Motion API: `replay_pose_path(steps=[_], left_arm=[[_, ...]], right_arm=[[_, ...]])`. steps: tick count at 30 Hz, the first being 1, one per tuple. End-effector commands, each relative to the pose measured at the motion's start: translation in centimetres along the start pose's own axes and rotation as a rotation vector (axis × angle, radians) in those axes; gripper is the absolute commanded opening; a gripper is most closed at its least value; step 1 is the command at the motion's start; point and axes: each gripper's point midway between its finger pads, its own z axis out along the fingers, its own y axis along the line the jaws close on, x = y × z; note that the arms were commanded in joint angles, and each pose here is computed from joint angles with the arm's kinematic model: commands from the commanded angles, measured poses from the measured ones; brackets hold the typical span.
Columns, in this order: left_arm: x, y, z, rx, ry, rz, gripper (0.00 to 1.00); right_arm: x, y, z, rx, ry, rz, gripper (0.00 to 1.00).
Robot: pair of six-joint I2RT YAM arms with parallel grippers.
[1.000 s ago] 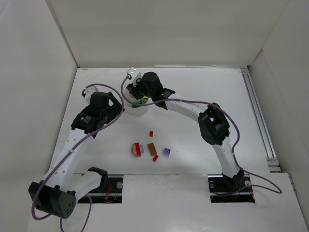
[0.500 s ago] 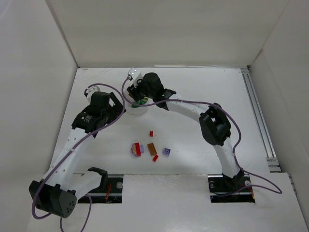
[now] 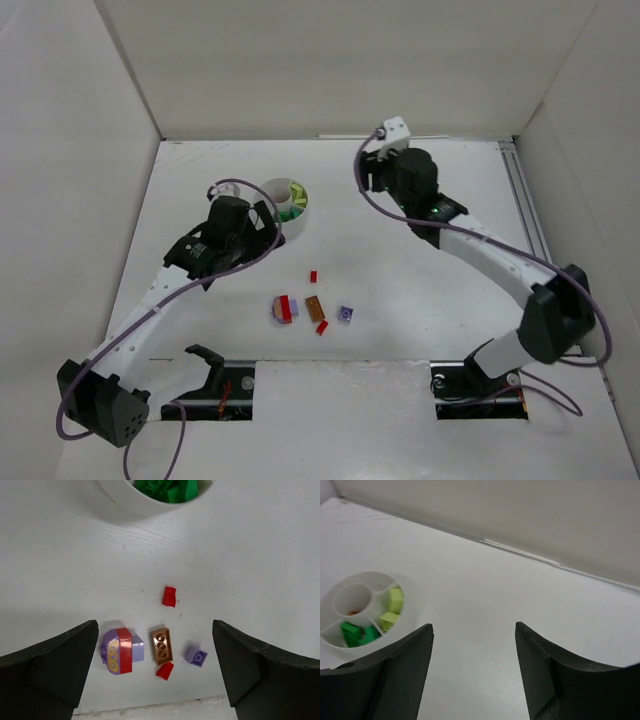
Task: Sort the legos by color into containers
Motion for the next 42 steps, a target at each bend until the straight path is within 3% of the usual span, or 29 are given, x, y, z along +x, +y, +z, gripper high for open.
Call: replay_pose_path(steps=[1,4,10,17,22,32,35,42], left_arm=[[2.7,-2.3,0.5,0.049,0.053,-0.003,0.96],[5.9,-4.4,0.7,0.044,0.101,0.021,0.96],[11.4,-7.0,2.0,-0.011,0.188,-0.111,0.96],[16.8,-6.3,3.2,-0.150,0.254,-0.184,0.92],[19.3,-3.7,4.1,-0.316,0.284,-0.222,0.89],[20.6,-0.6,5.6,-0.494,0.192,-0.278,0.87],[20.5,0.2,6.1,-0.539,0.157,-0.285,0.83],[19.9,-1.1,7.1,-0.501,0.115,-0.307,0.78]], right_arm=[[2.0,-4.0,-4.1,0.167,0.005,0.088,0.72],[2.4,-5.2,-8.0,0.212,0.023,0.083,0.74],[6.6,-6.9,-13.7,0.269,0.111,0.125,0.76],[9.6,-7.8,-18.0,0.304,0.174,0.158,0.76],[9.9,-8.6,-20.3,0.333,0.170,0.167,0.76],[9.1,-9.4,-22.2,0.350,0.103,0.144,0.78],[9.9,-9.3,-21.6,0.341,0.136,0.140,0.78],[9.7,-9.4,-21.5,0.336,0.130,0.136,0.78]])
